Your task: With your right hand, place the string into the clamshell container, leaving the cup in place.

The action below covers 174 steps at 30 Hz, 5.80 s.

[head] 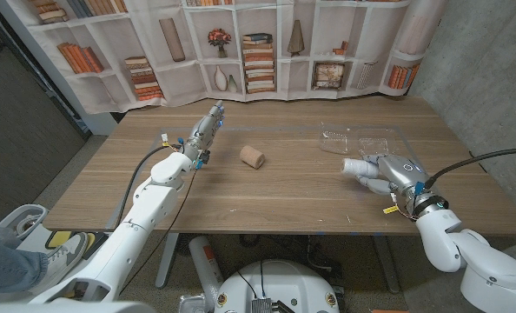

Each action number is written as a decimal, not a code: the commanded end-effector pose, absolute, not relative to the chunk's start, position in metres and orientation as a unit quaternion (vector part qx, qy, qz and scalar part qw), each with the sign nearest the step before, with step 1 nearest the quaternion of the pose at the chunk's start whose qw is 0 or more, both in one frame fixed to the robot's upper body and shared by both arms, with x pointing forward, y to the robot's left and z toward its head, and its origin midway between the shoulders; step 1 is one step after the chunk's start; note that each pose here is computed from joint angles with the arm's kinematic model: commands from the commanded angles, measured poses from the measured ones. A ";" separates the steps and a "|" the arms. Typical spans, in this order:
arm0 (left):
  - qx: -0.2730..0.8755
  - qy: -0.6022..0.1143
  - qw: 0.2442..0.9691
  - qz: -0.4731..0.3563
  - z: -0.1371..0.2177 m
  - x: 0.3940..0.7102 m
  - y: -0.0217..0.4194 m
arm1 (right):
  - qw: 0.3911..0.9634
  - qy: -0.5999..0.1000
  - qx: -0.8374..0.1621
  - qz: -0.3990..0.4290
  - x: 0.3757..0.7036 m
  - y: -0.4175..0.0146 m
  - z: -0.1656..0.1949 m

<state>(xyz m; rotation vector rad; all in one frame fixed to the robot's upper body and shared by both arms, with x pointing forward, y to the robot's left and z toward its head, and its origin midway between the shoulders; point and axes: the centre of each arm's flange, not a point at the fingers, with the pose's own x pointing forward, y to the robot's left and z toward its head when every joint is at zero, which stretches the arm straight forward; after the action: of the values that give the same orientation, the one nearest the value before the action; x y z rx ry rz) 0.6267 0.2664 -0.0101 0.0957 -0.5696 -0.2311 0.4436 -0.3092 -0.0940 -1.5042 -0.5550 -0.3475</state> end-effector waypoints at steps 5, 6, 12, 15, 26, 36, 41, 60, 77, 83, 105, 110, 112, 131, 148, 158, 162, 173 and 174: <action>0.044 -0.278 0.953 -0.112 -0.012 0.627 0.267 | 0.690 -0.271 -0.652 -0.160 0.455 -0.307 -0.074; 0.045 -0.277 0.953 -0.112 -0.012 0.627 0.267 | 0.689 -0.272 -0.652 -0.160 0.456 -0.307 -0.073; 0.044 -0.277 0.953 -0.113 -0.013 0.629 0.265 | 0.687 -0.277 -0.651 -0.165 0.461 -0.307 -0.066; 0.044 -0.276 0.953 -0.115 -0.013 0.630 0.265 | 0.685 -0.280 -0.652 -0.166 0.463 -0.306 -0.063; 0.042 -0.280 0.953 -0.111 -0.011 0.629 0.267 | 0.683 -0.283 -0.653 -0.164 0.475 -0.304 -0.052; 0.042 -0.279 0.953 -0.111 -0.011 0.631 0.272 | 0.670 -0.286 -0.666 -0.160 0.488 -0.297 -0.044; 0.041 -0.277 0.954 -0.110 -0.010 0.633 0.274 | 0.668 -0.289 -0.667 -0.162 0.494 -0.294 -0.038; 0.052 -0.282 0.952 -0.109 0.001 0.630 0.289 | 0.665 -0.289 -0.666 -0.177 0.516 -0.283 -0.015; 0.052 -0.279 0.953 -0.109 -0.002 0.631 0.297 | 0.661 -0.283 -0.669 -0.189 0.541 -0.277 -0.003; 0.050 -0.279 0.953 -0.103 -0.005 0.628 0.301 | 0.659 -0.280 -0.671 -0.193 0.548 -0.276 0.000; 0.046 -0.282 0.954 -0.095 -0.009 0.622 0.309 | 0.658 -0.253 -0.677 -0.211 0.579 -0.283 0.001; 0.048 -0.283 0.954 -0.093 -0.010 0.619 0.310 | 0.647 -0.247 -0.688 -0.219 0.584 -0.284 0.001; 0.050 -0.283 0.953 -0.092 -0.010 0.618 0.311 | 0.642 -0.246 -0.692 -0.221 0.585 -0.284 0.002; 0.047 -0.280 0.955 -0.091 -0.016 0.613 0.311 | 0.625 -0.212 -0.720 -0.214 0.598 -0.292 0.006; 0.044 -0.282 0.954 -0.088 -0.017 0.612 0.315 | 0.623 -0.172 -0.735 -0.204 0.618 -0.294 0.004; 0.041 -0.282 0.954 -0.087 -0.018 0.613 0.317 | 0.624 -0.156 -0.742 -0.191 0.633 -0.289 0.001; 0.040 -0.282 0.955 -0.089 -0.019 0.615 0.317 | 0.623 -0.153 -0.744 -0.187 0.637 -0.286 0.001; 0.040 -0.281 0.955 -0.087 -0.020 0.615 0.318 | 0.626 -0.142 -0.745 -0.181 0.645 -0.285 -0.001; 0.040 -0.281 0.955 -0.087 -0.020 0.615 0.318 | 0.626 -0.142 -0.746 -0.181 0.645 -0.285 -0.002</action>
<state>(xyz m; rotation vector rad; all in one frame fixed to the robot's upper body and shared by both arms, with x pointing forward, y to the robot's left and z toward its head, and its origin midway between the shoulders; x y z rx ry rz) 0.6137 0.3165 -0.0187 0.0827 -0.5735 -0.1795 0.6364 -0.2868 0.0011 -1.7044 -0.3538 -0.4362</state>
